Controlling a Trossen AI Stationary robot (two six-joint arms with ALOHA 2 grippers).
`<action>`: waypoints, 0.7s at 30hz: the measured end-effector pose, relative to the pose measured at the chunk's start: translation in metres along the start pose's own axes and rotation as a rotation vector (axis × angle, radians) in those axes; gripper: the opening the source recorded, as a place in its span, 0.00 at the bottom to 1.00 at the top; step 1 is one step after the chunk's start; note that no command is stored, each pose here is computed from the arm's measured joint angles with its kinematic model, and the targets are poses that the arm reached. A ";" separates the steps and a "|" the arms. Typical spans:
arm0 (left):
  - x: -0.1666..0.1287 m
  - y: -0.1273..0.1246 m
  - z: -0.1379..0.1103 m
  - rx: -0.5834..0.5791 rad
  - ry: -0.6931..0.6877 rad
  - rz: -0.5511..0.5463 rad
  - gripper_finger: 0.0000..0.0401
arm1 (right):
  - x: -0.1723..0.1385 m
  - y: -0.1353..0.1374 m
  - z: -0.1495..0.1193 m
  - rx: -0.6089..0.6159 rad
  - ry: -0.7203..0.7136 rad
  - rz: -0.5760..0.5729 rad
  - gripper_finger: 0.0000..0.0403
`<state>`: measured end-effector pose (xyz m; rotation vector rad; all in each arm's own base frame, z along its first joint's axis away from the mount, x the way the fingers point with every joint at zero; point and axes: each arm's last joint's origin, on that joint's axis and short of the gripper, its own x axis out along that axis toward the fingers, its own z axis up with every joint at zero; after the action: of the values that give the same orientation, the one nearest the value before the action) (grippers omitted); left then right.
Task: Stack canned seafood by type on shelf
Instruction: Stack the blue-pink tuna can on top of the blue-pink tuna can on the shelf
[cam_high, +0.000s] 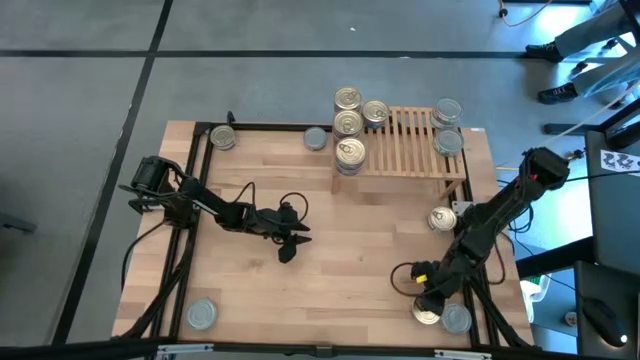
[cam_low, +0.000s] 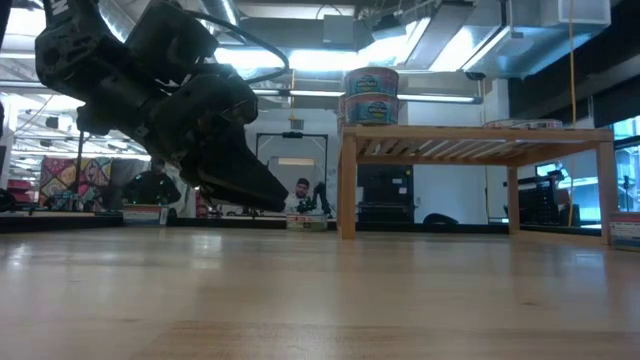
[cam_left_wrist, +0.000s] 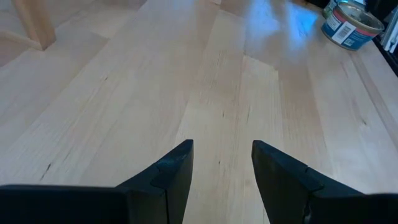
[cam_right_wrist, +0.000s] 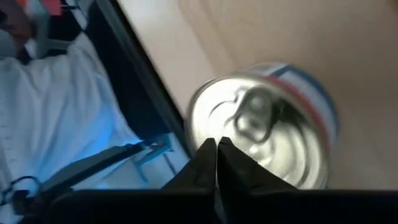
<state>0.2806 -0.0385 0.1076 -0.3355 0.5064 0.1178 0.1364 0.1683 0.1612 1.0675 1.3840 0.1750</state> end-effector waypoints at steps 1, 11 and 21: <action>0.000 0.000 0.000 0.000 0.000 0.000 0.40 | 0.004 -0.001 0.001 -0.014 0.000 -0.012 0.04; 0.000 0.000 0.000 -0.005 -0.004 -0.002 0.40 | 0.019 0.001 0.031 -0.234 -0.121 0.023 0.01; 0.000 0.000 0.000 -0.018 -0.004 -0.002 0.40 | 0.014 -0.010 0.094 -0.481 -0.363 -0.044 0.03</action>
<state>0.2808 -0.0385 0.1080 -0.3530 0.5016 0.1213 0.2144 0.1249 0.1283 0.6278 0.9686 0.2533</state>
